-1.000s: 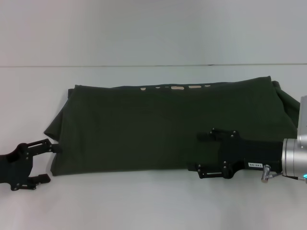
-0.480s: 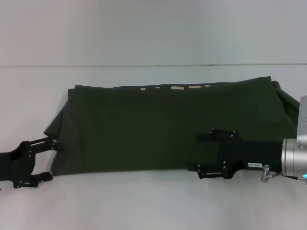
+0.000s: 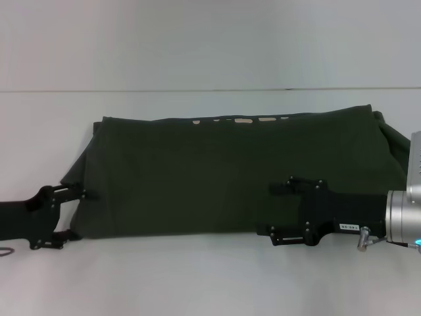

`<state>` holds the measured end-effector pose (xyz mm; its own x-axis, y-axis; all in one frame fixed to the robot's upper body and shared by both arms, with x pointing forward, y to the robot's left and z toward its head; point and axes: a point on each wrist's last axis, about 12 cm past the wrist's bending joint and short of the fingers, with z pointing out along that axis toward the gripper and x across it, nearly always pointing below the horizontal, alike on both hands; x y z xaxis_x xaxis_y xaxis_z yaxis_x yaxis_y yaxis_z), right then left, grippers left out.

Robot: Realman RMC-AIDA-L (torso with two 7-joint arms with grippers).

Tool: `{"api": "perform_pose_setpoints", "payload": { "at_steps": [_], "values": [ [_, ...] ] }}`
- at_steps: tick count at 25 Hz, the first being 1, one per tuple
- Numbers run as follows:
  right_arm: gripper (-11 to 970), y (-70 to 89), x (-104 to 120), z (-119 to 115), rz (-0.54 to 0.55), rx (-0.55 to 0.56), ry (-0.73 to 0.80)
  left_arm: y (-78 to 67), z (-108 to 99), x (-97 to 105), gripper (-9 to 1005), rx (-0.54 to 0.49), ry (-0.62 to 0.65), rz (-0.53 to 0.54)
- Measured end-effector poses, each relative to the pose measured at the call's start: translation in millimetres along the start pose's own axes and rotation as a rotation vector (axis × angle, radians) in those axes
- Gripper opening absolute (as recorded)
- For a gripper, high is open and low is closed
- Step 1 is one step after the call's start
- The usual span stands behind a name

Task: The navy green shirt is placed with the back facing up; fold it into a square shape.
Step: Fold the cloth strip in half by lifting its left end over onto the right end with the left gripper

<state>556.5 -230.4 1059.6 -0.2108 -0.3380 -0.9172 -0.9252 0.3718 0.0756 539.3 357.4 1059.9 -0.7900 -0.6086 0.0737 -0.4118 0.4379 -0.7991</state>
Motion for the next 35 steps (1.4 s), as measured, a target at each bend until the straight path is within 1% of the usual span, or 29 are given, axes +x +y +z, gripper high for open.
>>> {"api": "perform_pose_setpoints", "payload": {
  "at_steps": [6, 14, 21, 25, 30, 35],
  "values": [
    [931, 0.2, 0, 0, 0.001, -0.001, -0.002, -8.7, 7, -4, 947, 0.001, -0.005, 0.015],
    [931, 0.6, 0, 0, 0.003, -0.004, -0.005, -10.7, 9, -6, 932, -0.015, -0.008, 0.033],
    [930, -0.1, -2, 0, 0.000, -0.003, -0.013, -22.4, 19, -6, 849, -0.082, 0.040, 0.150],
    [930, 0.1, -2, 0, 0.002, -0.003, -0.016, -26.7, 21, -9, 802, -0.090, 0.030, 0.169],
    [930, 0.8, -2, -1, 0.006, -0.006, -0.019, -26.5, 21, -10, 601, -0.094, 0.015, 0.172],
    [931, 0.4, -3, -1, 0.005, -0.005, -0.024, -26.0, 22, -10, 467, -0.104, 0.010, 0.183]
  ]
}}
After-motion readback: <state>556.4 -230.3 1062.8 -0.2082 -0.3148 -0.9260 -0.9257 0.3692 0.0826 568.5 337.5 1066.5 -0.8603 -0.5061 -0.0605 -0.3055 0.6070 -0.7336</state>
